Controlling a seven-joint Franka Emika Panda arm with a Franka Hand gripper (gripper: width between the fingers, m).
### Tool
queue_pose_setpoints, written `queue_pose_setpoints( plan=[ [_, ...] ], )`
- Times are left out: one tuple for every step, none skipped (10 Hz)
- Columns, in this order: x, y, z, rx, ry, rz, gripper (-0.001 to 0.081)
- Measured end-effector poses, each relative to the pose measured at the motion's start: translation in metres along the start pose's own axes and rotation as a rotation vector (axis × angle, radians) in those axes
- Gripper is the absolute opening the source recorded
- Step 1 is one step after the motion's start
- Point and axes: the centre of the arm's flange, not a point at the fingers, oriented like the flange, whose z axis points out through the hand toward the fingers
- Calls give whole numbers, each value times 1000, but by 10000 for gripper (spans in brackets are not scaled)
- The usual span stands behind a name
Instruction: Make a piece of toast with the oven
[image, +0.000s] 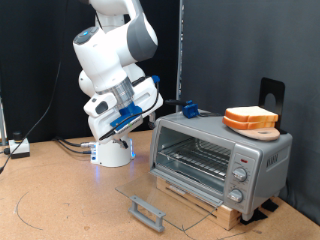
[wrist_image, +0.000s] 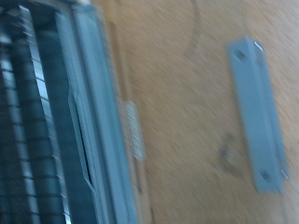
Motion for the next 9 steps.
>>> queue_pose_setpoints(
  plan=[
    [-5,-14,-1,74,1,-73,807],
    [-13,-28,-4,144,-15,-160,807],
    [-22,-40,-9,200,-28,-255,807],
    [-32,-49,-15,226,-40,-368,807],
    [-43,-57,-20,228,-53,-493,807],
    [-55,-64,-27,210,-87,-610,807],
    [-62,-67,-31,189,-104,-694,807],
    [-61,-67,-30,199,-100,-655,807],
    [-63,-70,-31,208,-96,-683,807]
  ],
)
